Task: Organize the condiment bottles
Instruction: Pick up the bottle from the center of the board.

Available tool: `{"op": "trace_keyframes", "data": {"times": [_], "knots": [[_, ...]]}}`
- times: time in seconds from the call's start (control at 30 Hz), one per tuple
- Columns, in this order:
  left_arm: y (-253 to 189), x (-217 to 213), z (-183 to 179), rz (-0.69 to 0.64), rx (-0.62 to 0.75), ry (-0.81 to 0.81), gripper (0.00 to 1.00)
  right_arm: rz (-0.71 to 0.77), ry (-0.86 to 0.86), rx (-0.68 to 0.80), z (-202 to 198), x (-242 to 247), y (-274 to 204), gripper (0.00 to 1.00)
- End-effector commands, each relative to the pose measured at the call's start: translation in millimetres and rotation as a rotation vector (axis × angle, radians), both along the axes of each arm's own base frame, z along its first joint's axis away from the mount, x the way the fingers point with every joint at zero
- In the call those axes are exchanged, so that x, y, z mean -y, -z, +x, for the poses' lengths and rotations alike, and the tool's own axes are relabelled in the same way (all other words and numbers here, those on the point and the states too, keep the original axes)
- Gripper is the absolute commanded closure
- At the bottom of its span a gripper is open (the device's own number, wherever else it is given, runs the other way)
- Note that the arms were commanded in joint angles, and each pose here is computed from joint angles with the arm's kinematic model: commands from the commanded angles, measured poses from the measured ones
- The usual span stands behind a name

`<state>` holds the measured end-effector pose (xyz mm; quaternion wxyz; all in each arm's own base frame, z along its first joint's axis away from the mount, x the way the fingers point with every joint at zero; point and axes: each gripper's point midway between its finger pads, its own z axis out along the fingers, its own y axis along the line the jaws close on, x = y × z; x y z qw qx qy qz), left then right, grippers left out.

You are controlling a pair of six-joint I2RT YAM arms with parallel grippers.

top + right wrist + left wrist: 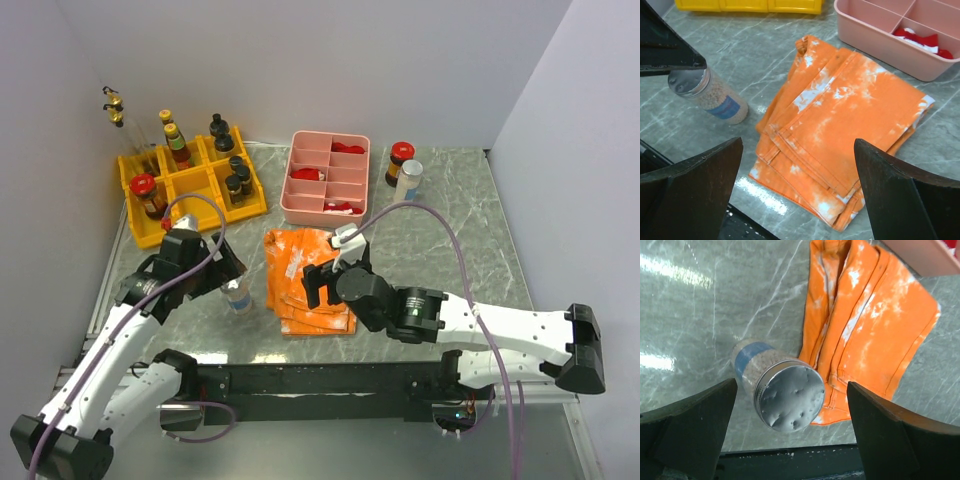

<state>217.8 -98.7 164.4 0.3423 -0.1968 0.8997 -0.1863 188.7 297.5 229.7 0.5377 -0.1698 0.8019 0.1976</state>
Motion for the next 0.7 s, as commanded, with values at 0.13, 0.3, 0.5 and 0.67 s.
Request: {"op": "trace_keyframes", "data": {"times": [0.13, 0.3, 0.5, 0.67], "knots": [[10.6, 4.3, -4.1, 0.055, -0.086, -0.041, 0.06, 0.067, 0.059, 0.078, 6.1, 22.4, -19.3, 0.00], [22.7, 7.3, -8.4, 0.115, -0.137, -0.028, 0.11, 0.084, 0.064, 0.088, 5.6, 32.5, -21.1, 0.00], [23.0, 6.7, -1.8, 0.158, -0.134, -0.022, 0.27, 0.102, 0.058, 0.088, 3.1, 36.4, -21.8, 0.00], [12.8, 8.0, 10.7, 0.190, -0.106, -0.005, 0.44, 0.100, 0.068, 0.093, 3.5, 42.0, -21.8, 0.00]]}}
